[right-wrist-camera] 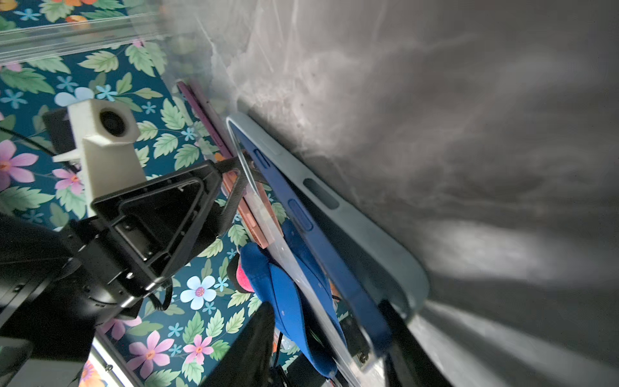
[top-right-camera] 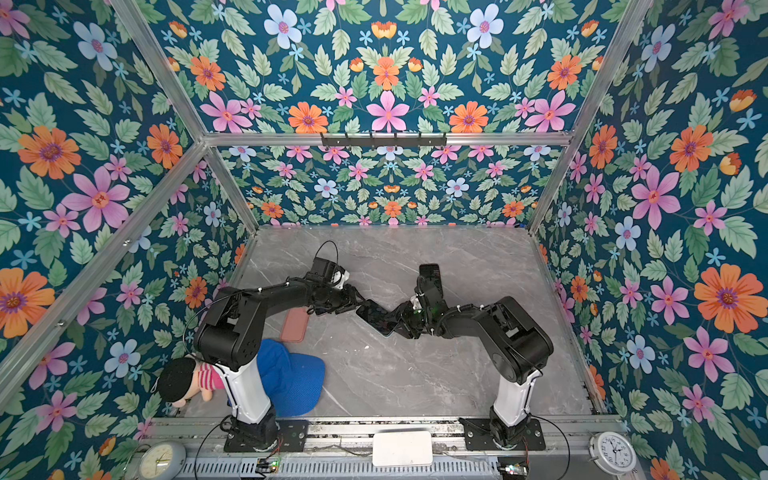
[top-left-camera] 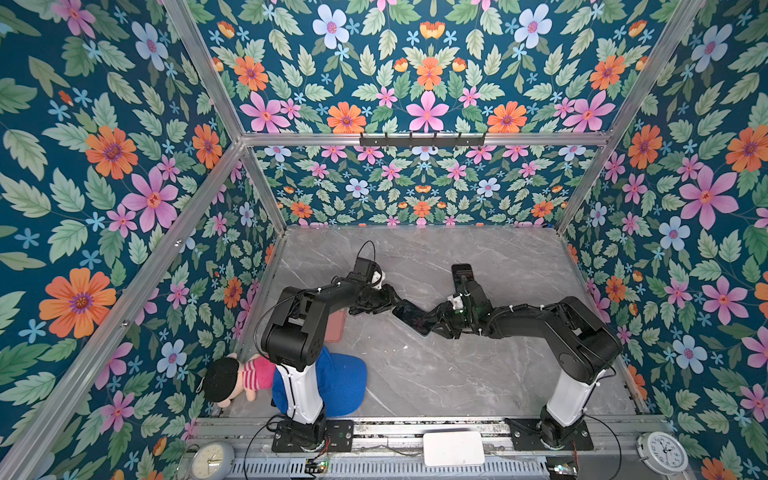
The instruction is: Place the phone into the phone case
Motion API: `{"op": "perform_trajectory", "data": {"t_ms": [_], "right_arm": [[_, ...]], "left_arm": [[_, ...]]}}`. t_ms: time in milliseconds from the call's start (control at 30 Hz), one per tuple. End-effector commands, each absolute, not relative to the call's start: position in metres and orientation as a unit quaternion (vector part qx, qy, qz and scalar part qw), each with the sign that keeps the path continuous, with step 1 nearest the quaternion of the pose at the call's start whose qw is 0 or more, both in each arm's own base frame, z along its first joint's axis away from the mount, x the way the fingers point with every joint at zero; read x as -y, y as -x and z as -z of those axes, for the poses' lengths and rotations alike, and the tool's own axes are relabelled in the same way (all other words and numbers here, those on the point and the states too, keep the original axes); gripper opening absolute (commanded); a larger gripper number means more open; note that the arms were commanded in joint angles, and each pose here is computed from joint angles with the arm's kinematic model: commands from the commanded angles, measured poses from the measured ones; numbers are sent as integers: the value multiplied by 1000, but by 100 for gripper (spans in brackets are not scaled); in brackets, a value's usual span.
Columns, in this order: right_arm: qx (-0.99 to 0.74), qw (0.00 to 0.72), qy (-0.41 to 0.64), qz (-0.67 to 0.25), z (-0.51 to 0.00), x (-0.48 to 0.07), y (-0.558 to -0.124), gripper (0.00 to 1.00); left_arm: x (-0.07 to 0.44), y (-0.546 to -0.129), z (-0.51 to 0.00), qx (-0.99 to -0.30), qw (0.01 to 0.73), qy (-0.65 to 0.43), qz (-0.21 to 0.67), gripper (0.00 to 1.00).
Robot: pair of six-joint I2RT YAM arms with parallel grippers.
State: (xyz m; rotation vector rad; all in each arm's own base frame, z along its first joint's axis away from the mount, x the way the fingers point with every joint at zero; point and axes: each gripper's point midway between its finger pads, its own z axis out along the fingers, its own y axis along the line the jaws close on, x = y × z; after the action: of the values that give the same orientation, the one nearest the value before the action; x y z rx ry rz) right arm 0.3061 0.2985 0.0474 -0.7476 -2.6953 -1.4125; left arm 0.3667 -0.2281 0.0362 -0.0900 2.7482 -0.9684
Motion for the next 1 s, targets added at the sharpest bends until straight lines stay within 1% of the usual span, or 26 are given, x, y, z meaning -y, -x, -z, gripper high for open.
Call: {"op": "perform_trajectory", "data": {"t_ms": [0, 267, 400, 467, 533, 567, 667, 833, 867, 967], "right_arm": [[885, 38, 259, 385, -35, -284, -289, 53], [898, 45, 244, 363, -41, -283, -285, 59], [900, 46, 221, 373, -48, -286, -281, 59], [903, 25, 184, 388, -61, -287, -280, 58], [909, -26, 128, 396, -80, -282, -281, 57], [917, -53, 99, 382, -87, -276, -282, 56], [943, -103, 24, 316, -97, -261, -291, 56], [947, -134, -55, 287, -95, -265, -311, 57], [950, -127, -65, 279, -85, -267, -314, 58], [946, -121, -98, 283, -75, -276, -320, 59]], "left_arm": [[221, -361, -34, -942, 106, 29, 316, 51], [218, -361, -36, -943, 110, 31, 313, 51], [216, -358, -38, -943, 110, 34, 313, 51], [216, -352, -41, -942, 108, 36, 316, 51], [214, -343, -44, -940, 106, 42, 320, 51], [215, -338, -46, -938, 104, 45, 327, 52], [221, -323, -50, -931, 99, 50, 347, 53], [230, -311, -50, -928, 93, 47, 356, 53], [232, -311, -51, -927, 94, 47, 359, 53], [236, -309, -49, -925, 91, 48, 366, 53]]}}
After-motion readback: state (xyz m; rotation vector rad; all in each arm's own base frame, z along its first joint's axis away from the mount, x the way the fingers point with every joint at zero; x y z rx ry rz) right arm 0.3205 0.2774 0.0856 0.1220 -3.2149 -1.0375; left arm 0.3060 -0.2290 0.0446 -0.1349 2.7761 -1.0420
